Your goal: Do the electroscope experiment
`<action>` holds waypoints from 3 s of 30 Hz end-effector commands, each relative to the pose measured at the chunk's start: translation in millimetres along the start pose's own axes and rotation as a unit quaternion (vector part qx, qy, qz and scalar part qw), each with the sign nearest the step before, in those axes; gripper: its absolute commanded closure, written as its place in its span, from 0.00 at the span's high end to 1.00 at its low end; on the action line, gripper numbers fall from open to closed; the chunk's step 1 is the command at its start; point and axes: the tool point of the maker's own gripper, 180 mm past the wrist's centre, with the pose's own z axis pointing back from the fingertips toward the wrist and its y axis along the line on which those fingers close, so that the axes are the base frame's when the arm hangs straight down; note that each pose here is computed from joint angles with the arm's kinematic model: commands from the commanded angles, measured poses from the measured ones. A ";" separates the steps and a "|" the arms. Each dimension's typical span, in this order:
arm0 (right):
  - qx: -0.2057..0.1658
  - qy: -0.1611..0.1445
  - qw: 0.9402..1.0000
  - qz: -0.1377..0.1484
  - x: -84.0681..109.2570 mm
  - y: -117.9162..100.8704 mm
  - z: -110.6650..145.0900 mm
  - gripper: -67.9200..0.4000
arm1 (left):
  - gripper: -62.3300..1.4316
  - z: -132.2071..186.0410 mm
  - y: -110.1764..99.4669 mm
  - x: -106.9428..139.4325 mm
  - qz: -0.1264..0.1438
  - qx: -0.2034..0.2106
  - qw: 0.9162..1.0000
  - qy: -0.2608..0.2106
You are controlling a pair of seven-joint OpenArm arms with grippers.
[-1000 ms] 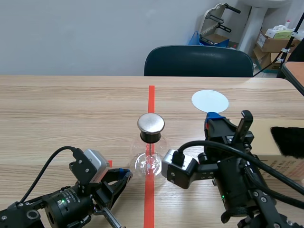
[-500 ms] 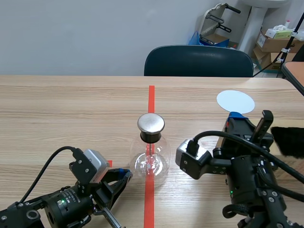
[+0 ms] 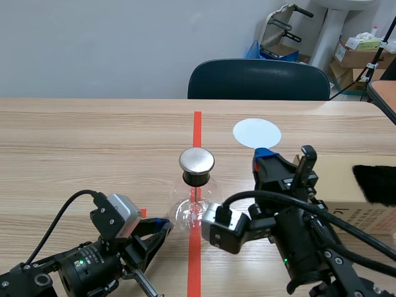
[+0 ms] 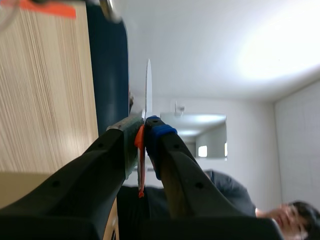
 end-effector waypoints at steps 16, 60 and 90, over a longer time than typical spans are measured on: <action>-0.022 -0.160 0.987 0.007 55.5 -12.1 4.9 0.02 | 0.07 -2.7 1.2 8.6 0.002 0.002 1.000 -0.016; -0.023 0.018 1.000 0.002 -7.8 -13.2 -4.2 0.02 | 0.07 -2.7 1.2 9.2 0.002 0.002 1.000 -0.017; -0.023 0.136 0.990 -0.001 -49.9 -13.1 2.3 0.02 | 0.07 -2.7 1.2 9.2 0.002 0.002 1.000 -0.017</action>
